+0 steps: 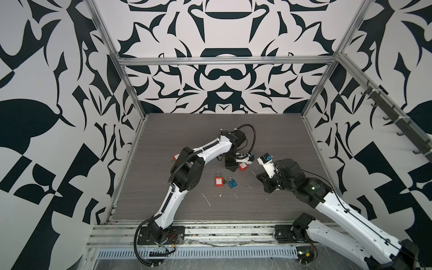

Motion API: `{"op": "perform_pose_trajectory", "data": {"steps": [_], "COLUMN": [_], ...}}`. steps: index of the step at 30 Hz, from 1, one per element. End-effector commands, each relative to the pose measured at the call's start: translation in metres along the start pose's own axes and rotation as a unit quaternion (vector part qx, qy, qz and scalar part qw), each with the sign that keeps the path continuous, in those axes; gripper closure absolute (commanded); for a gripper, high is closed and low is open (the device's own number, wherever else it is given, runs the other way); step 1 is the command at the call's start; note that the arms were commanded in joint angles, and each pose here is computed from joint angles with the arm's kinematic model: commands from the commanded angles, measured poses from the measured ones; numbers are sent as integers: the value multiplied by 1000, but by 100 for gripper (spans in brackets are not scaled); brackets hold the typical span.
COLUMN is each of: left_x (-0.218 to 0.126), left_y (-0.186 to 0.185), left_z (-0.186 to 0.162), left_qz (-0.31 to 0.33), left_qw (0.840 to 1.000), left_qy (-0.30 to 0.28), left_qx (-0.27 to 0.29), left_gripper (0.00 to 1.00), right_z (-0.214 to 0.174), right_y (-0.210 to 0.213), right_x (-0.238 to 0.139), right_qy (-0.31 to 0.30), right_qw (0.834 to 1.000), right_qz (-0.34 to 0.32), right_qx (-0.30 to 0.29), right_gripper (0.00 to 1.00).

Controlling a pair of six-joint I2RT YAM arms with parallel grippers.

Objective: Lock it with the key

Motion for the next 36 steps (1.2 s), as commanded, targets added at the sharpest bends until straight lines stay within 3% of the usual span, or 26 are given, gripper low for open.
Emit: {"op": "perform_pose_trajectory", "data": {"steps": [1,6,12,18,22,24,26,30,36], "left_x": [-59,-104,-133,-140,-142,-138,-135,-132,-128], "left_y": [20,38,22,-5,-28,-34,-39,-47,-50], "left_z": [-7,-49,-105,-148,-165,-173,-179,-186,-187], "left_qz": [37,49,109,157,157,158,156,150,127], "left_qw": [989,949,887,835,813,785,767,762,775], "left_qy": [-129,-262,-367,-404,-437,-463,-481,-485,-456], "left_qx": [-63,-171,-257,-338,-351,-380,-394,-401,-420], "left_gripper": [66,66,62,53,49,41,38,35,34], "right_z": [15,18,27,29,30,27,24,17,9], "right_y": [7,18,19,16,7,1,0,0,-1], "right_x": [-7,13,59,98,119,132,142,154,163], "right_qy": [-5,34,65,89,112,133,148,172,201], "right_qw": [1000,998,994,991,988,984,982,977,970], "right_qz": [4,-7,-10,-3,4,4,11,17,16], "right_qx": [31,47,90,97,108,117,120,124,135], "right_gripper": [100,100,100,100,100,100,100,100,100]}}
Point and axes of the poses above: each gripper's point midway between its finger pads, its own x axis out along the fingers, its own y axis along the line the jaws close on, z = x × y, the point moved 10 cm from there along -x, back along the fingers, and after that the axes turned 12 degrees about -x, right-handed, at the moved point
